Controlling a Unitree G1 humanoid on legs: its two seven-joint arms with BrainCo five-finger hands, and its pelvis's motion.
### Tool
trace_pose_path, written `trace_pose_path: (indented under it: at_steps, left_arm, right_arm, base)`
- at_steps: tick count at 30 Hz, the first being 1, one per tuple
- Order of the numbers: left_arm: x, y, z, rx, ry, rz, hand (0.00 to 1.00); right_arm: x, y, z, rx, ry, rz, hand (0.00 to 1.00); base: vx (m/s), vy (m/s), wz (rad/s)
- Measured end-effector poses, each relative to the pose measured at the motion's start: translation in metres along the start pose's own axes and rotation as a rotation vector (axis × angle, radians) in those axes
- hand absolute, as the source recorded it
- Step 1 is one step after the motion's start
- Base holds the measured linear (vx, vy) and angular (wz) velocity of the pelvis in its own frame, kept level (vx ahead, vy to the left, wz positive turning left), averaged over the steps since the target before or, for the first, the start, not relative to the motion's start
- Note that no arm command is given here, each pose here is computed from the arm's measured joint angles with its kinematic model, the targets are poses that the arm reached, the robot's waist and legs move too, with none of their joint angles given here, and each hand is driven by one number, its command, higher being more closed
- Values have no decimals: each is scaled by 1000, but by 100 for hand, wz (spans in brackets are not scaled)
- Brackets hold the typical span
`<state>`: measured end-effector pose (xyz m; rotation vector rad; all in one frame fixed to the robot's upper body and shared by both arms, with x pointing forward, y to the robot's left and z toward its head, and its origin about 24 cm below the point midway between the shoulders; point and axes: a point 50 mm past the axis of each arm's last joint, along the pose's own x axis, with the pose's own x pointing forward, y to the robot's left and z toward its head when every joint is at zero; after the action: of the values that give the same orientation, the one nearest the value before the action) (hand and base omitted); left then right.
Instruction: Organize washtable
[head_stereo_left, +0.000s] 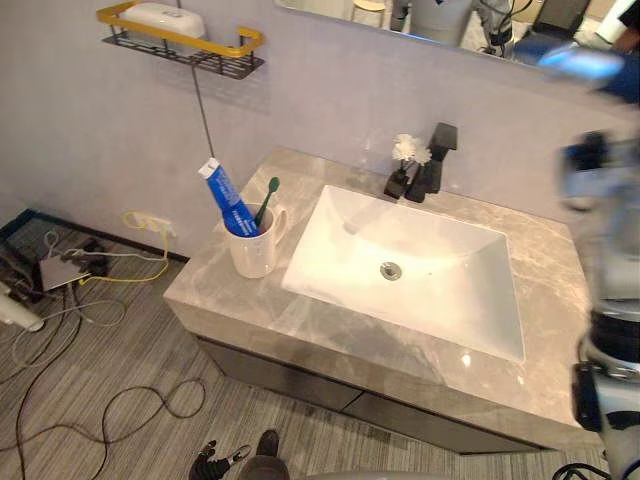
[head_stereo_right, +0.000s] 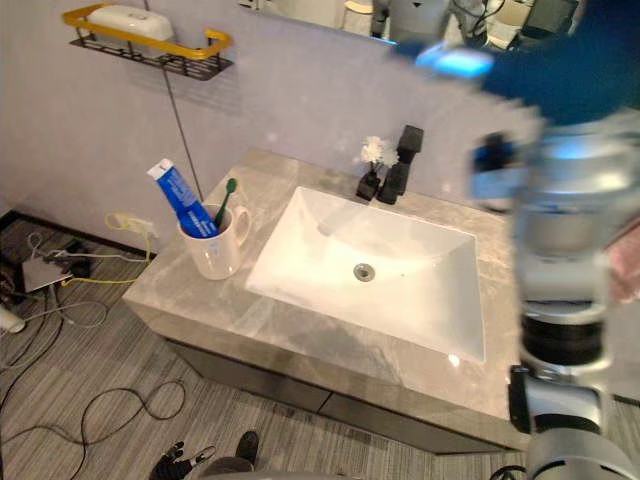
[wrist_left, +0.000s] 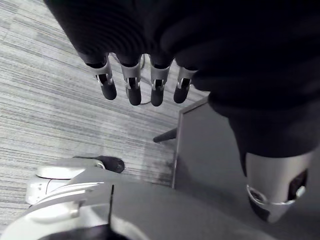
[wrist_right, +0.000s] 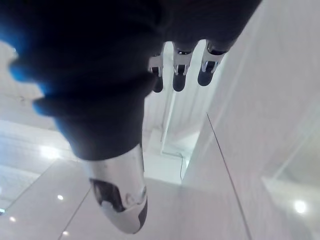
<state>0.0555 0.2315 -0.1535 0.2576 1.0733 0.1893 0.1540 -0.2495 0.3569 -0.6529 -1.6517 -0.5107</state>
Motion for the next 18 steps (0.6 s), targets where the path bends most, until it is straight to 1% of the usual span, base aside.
trace_pose_path:
  at_steps: [1,3,4,5,7,8,10,11,13,15,16,18]
  left_arm:
    - [-1,0,-3,0,9,-4,0]
    - [0,-1,-1,0,5,-5,0]
    - [0,0,0,-3,4,-4,0]
    - [0,0,-1,-4,5,-3,0]
    - [-1,1,-4,-10,16,0,0]
    - [-1,1,-4,-10,17,0,0]
    - [0,1,-4,-15,16,-11,0]
    - [0,1,-4,-16,17,-15,0]
    - [0,1,-2,-16,11,-15,0]
    - [1,2,-2,-26,12,-11,0]
    - [0,1,-2,-34,14,-9,0]
    - [0,1,-2,-39,15,-11,0]
  right_arm:
    - [-7,-22,-4,-88,36,-49,0]
    - [-16,-45,-10,-185,94,-87,0]
    - [-29,-66,-17,-262,173,-125,0]
    - [-33,-70,-18,-274,193,-132,0]
    - [-66,-92,-29,-369,372,-169,0]
    - [-77,-97,-31,-391,426,-170,0]
    - [-121,-113,-34,-478,655,-168,0]
    - [-132,-116,-34,-496,711,-167,0]
    - [-183,-126,-28,-574,947,-194,0]
    - [-215,-129,-21,-603,1096,-229,0]
    - [-244,-129,-9,-626,1231,-257,0]
    - [-270,-126,4,-636,1362,-266,0]
  base:
    - [9,-1,-15]
    - [3,-2,-16]
    - [-7,-4,-9]
    - [-14,-4,-8]
    - [-10,-1,-14]
    - [24,-3,-20]
    - [32,-5,-21]
    - [39,-3,-14]
    - [45,-1,-10]
    - [25,-2,-15]
    - [27,-2,-22]
    - [37,0,-18]
